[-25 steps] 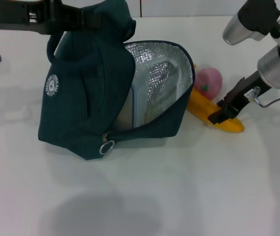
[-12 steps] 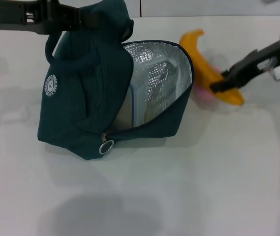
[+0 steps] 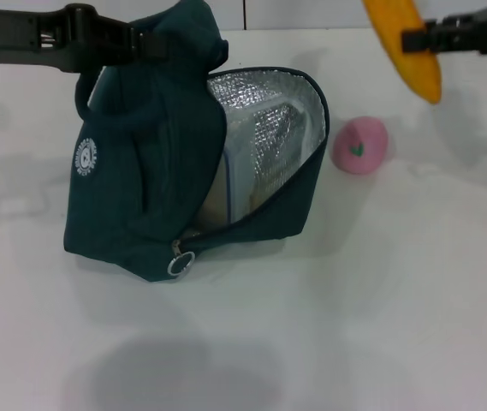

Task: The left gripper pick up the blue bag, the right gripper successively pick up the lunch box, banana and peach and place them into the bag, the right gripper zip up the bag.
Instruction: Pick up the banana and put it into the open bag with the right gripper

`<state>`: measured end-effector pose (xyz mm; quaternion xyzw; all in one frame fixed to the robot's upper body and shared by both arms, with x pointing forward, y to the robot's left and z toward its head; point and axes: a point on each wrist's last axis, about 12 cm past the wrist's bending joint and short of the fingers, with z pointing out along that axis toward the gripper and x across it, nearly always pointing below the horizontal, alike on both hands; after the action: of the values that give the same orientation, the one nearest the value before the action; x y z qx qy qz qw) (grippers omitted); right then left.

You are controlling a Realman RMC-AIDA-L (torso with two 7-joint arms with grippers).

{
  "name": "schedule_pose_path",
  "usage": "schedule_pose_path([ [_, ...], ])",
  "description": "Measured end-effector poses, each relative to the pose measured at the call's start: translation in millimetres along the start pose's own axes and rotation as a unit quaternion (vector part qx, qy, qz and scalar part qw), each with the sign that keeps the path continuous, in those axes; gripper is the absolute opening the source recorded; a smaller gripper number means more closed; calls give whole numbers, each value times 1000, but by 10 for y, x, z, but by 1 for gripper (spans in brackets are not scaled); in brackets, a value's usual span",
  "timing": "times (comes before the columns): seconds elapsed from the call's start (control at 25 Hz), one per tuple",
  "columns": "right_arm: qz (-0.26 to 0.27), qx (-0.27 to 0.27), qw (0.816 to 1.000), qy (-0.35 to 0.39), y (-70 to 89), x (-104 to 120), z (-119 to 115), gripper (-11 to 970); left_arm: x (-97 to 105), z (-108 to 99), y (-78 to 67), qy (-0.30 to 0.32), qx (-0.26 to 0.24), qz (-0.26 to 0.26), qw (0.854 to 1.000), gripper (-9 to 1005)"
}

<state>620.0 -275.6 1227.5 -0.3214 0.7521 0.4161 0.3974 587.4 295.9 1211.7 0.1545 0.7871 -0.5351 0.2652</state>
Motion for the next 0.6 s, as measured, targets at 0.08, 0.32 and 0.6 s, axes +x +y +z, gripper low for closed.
schedule_pose_path([
  [0.08,1,-38,999,-32,51,38,-88,428,8,-11,6,-2,-1,-1,1000,32],
  [0.32,15,-141,988,-54,183,219,-165,428,27,-20,18,-4,-1,-4,1000,32],
  [0.6,18,-219,976,12,337,350,-76,427,43,3,22,-4,1,-6,1000,32],
])
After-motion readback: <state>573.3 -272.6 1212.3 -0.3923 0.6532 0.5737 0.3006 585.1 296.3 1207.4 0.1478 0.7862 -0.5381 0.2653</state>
